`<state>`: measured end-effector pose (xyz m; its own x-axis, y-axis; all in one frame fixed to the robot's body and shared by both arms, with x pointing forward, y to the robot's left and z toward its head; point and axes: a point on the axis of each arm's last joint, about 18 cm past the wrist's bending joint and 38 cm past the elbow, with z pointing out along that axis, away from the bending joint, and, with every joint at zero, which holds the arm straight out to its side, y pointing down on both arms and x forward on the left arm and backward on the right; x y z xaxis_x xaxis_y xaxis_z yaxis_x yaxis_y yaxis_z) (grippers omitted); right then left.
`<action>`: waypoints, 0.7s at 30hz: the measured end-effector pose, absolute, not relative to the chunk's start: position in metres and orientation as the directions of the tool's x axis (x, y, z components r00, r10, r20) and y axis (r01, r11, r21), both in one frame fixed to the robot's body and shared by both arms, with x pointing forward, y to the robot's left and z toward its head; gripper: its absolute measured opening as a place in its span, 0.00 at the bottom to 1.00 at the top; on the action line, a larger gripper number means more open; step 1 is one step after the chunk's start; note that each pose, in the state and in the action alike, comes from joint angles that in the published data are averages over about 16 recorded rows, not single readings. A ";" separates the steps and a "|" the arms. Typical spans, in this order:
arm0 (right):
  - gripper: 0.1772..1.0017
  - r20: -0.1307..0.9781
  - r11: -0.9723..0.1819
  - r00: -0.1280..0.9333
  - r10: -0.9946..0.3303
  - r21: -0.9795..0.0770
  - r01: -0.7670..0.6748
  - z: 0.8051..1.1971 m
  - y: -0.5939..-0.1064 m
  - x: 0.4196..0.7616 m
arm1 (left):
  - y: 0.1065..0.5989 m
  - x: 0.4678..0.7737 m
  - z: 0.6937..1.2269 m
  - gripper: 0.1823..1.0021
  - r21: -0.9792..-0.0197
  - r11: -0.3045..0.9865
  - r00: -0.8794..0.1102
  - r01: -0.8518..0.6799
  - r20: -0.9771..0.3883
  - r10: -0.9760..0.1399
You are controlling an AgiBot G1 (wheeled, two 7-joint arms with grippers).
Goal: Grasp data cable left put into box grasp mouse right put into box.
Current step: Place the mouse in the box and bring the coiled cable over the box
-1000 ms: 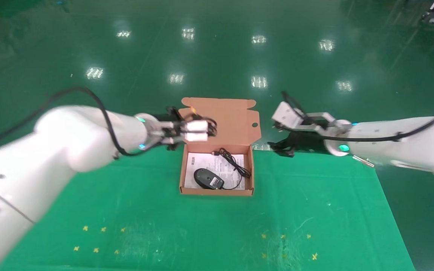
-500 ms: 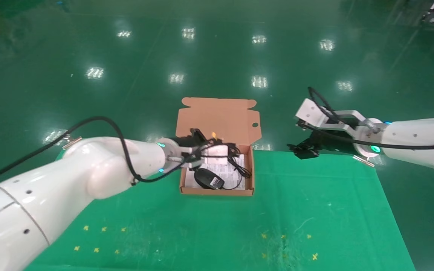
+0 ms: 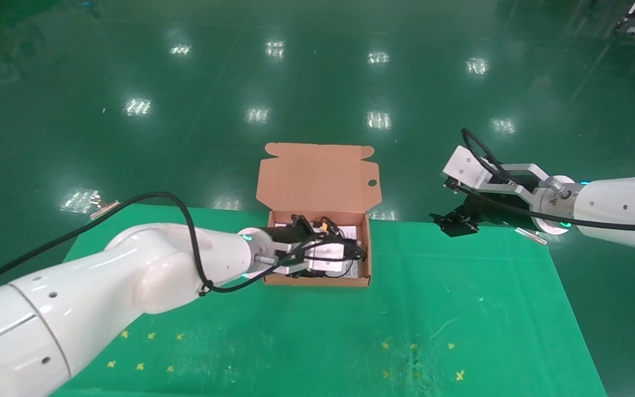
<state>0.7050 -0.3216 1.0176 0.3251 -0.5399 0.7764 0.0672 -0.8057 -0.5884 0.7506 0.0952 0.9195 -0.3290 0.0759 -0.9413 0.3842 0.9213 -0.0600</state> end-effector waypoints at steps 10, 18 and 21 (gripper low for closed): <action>1.00 0.780 -0.807 0.319 -0.539 -0.586 0.072 1.021 -0.322 0.704 | 0.098 0.746 0.922 0.14 -0.079 0.916 -0.335 0.394 -0.940 0.063; 1.00 0.810 -0.826 0.293 -0.509 -0.555 0.098 1.040 -0.320 0.699 | 0.109 0.742 0.947 0.24 -0.145 0.909 -0.330 0.390 -0.944 -0.009; 1.00 0.829 -0.842 0.278 -0.486 -0.529 0.108 1.049 -0.320 0.697 | 0.115 0.741 0.960 0.30 -0.179 0.905 -0.327 0.385 -0.944 -0.048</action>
